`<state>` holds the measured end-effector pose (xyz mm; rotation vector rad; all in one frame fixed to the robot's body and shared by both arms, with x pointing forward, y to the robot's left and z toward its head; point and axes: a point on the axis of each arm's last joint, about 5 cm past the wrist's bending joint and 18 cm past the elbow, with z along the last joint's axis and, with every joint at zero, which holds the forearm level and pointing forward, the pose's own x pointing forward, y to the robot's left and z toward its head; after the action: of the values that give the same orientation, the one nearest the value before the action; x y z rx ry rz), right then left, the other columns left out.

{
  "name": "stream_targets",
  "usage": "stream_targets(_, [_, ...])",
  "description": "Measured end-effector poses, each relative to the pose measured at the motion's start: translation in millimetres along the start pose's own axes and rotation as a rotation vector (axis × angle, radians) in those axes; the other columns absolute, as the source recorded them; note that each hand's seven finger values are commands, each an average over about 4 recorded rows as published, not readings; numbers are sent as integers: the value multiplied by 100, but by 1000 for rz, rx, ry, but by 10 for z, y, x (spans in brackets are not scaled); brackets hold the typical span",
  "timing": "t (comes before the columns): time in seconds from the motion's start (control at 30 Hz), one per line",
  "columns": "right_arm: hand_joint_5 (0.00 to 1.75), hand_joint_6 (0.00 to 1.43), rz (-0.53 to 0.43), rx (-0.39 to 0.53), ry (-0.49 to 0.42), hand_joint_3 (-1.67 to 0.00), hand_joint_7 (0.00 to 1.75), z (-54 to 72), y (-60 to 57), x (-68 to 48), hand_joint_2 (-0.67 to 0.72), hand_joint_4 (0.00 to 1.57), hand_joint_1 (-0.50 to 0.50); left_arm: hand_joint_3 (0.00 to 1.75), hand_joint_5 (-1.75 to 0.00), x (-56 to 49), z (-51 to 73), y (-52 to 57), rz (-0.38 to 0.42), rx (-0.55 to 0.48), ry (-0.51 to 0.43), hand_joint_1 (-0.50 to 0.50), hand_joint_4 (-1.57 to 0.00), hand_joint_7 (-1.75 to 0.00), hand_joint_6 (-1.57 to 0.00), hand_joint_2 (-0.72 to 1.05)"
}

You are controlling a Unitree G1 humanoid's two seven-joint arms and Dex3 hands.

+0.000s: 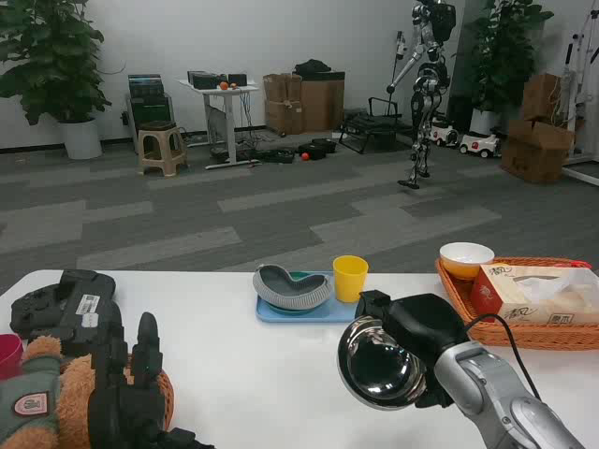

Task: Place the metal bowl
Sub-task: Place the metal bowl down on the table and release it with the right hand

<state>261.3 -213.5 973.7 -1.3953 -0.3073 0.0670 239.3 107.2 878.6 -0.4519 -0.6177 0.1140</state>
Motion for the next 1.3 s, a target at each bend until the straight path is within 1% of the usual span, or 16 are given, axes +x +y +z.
stream_targets(0.07, [58, 97, 10, 11, -2, -159, 105, 23, 14, 6, -41, 123, 4, 0, 0, -1, 2, 17, 20, -1, 0, -46, -37, 0, 0, -72])
stream_targets(0.13, [53, 97, 26, 27, -7, -155, 105, 56, 37, 13, -41, 123, 4, 0, 0, -6, 5, 42, 47, 0, 0, -46, -37, 0, 0, -72])
stream_targets(0.2, [48, 97, 32, 32, -10, -155, 105, 66, 45, 14, -41, 124, 4, 0, 0, -14, 6, 54, 56, 1, 2, -46, -37, 0, 0, -72])
stream_targets(0.27, [48, 97, 32, 32, -10, -159, 105, 66, 45, 14, -41, 124, 4, 0, 0, -16, 6, 56, 58, 2, 2, -46, -37, 0, 0, -72])
stream_targets(0.4, [58, 97, 32, 33, -10, -159, 103, 66, 45, 14, -41, 123, 4, 0, 0, -16, 6, 56, 58, 2, 2, -46, -37, 0, 0, -72])
stream_targets(0.5, [58, 97, 32, 36, -10, -155, 105, 66, 45, 14, -41, 123, 4, 0, 0, -16, 6, 57, 58, 2, 2, -46, -37, 0, 0, -72])
stream_targets(0.57, [53, 97, 31, 39, -10, -155, 105, 66, 45, 14, -41, 123, 4, 0, 0, -16, 6, 57, 58, 2, 2, -46, -37, 0, 0, -72])
stream_targets(0.63, [53, 97, 31, 40, -10, -159, 105, 66, 45, 14, -41, 123, 4, 0, 0, -16, 6, 57, 58, 2, 2, -46, -37, 0, 0, -72])
stream_targets(0.73, [58, 97, 31, 40, -10, -155, 101, 66, 45, 14, -41, 124, 4, 0, 0, -16, 6, 57, 58, 2, 2, -46, -37, 0, 0, -72])
stream_targets(0.8, [58, 97, 32, 40, -9, -155, 101, 64, 47, 15, -41, 126, 4, 0, 0, -16, 6, 57, 58, 2, 2, -46, -37, 0, 0, -72])
stream_targets(0.87, [58, 97, 41, 40, -3, -159, 105, 55, 62, 18, -41, 126, 5, 0, 0, -16, 6, 57, 58, 2, 2, -46, -37, 0, 0, -72])
stream_targets(0.97, [56, 97, 69, 34, 10, -159, 105, 32, 110, 34, -41, 126, 6, 0, 0, -17, 6, 59, 59, 3, 3, -46, -37, 0, 0, -72])
stream_targets(1.03, [53, 96, 104, 20, 22, -157, 105, 14, 168, 53, -41, 126, 4, 0, 0, -19, 6, 62, 59, 4, 4, -46, -37, 0, 0, -72])
stream_targets(1.17, [48, 94, 178, -10, 51, -159, 105, -33, 289, 97, -41, 127, 4, 0, 0, -21, 5, 65, 60, 5, 4, -46, -37, 0, 0, -72])
stream_targets(1.3, [58, 94, 234, -11, 83, -157, 105, -83, 394, 136, -41, 128, 4, 0, 0, -25, 5, 69, 61, 7, 6, -46, -37, 0, 0, -72])
